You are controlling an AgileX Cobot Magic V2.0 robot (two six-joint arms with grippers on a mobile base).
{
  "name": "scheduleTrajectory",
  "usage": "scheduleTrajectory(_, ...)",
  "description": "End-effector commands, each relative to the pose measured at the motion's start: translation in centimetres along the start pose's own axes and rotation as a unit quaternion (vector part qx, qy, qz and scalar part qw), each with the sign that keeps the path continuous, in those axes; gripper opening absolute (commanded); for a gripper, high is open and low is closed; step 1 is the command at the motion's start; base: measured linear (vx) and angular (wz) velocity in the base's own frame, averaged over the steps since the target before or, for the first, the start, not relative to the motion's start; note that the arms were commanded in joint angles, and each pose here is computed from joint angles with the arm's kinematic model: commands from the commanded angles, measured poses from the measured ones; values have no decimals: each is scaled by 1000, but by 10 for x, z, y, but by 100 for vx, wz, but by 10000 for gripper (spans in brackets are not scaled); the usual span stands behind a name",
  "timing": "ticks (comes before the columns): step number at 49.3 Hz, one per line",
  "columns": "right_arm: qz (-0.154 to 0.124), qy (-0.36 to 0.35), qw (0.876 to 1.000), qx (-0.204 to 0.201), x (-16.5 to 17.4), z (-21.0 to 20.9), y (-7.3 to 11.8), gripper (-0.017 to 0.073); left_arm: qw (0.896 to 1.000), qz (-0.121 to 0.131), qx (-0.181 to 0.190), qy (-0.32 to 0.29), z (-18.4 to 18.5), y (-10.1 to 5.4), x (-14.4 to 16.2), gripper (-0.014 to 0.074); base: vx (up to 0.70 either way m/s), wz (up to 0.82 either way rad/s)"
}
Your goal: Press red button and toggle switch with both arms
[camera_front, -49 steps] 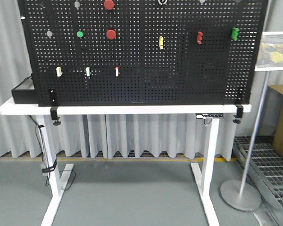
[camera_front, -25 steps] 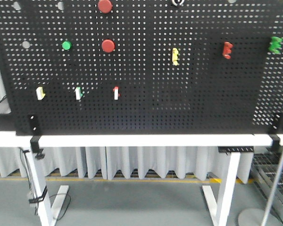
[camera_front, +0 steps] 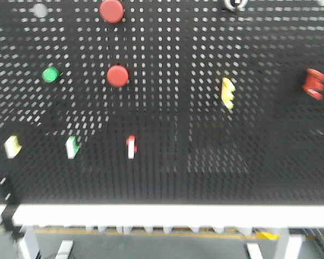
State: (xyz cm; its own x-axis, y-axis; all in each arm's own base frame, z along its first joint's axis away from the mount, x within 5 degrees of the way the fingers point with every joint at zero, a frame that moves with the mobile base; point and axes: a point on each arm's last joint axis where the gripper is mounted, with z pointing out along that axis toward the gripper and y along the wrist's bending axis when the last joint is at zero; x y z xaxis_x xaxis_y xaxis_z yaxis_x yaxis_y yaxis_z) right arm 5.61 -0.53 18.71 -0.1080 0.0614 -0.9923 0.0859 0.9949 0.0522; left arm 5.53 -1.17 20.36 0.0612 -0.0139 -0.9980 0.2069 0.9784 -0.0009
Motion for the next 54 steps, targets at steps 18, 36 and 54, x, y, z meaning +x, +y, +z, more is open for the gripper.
scheduleTrajectory(18,-4,-44,999,-4,-5,-1,1,-3,999,-5,-3,-31,0,0,3,2,27,2)
scheduleTrajectory(36,-4,-44,999,-4,-5,-1,1,-3,999,-5,-3,-31,0,0,3,2,7,-3)
scheduleTrajectory(54,-4,-55,998,-6,-7,-1,1,-3,997,0,-4,-71,-1,1,-6,2,1,0)
